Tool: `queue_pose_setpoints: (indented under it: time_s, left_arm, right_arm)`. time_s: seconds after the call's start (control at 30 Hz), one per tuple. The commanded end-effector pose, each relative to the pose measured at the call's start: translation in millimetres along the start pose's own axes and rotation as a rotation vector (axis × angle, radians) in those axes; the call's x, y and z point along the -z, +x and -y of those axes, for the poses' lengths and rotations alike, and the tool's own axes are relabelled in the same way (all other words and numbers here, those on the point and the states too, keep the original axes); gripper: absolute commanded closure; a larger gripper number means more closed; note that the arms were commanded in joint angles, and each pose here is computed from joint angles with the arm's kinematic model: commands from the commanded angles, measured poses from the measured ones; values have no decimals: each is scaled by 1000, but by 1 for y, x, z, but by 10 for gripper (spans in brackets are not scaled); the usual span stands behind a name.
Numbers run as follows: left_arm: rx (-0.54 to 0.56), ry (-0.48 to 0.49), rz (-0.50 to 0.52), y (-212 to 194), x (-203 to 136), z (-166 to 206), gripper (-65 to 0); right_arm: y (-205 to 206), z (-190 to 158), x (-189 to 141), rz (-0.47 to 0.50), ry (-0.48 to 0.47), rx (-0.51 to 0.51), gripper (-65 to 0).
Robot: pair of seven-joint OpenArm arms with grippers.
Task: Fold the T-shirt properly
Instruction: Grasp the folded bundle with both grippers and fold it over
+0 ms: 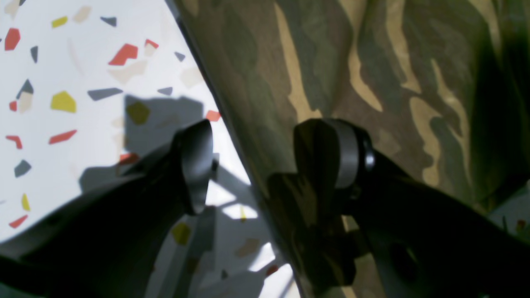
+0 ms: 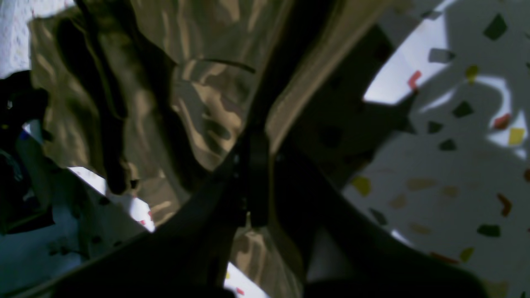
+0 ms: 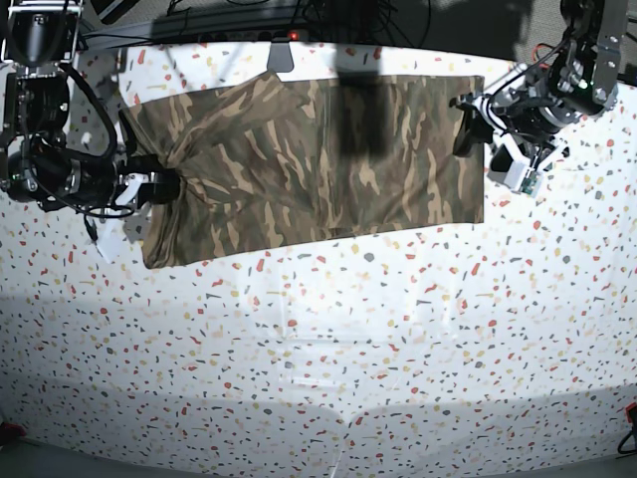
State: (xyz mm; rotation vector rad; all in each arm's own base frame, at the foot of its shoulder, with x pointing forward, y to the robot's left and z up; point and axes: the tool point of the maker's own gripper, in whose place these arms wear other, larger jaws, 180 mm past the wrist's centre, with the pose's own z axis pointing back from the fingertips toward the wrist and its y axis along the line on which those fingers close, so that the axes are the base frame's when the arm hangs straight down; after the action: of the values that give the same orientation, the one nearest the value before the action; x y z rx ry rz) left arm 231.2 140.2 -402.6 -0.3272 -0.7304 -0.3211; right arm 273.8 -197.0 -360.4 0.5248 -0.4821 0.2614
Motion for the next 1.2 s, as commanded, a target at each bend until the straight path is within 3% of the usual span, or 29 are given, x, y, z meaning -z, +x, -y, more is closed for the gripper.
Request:
queue_pose_setpoints:
  time_s: [0.0,0.23,0.53,0.87,1.17]
  left_arm:
    - [11,2,36,11,-3,-2,-369]
    - [-2,-5,52,13,-2,2,-369]
    - [-48,-29,79,15,8,21,-369]
    - [-25,-12,69,13,9,20,-369]
    - [-25,-12,74,14,9,20,-369]
  right_arm:
    - [18,-11,-7,51,33,-34,0]
    - [38,-69,1,136,130,-123,0]
    - [50,-117,26,234,265,-63,0]
    - [43,-228,70,182,524,-178,0]
    - [57,-311,100,216,557,-309,0]
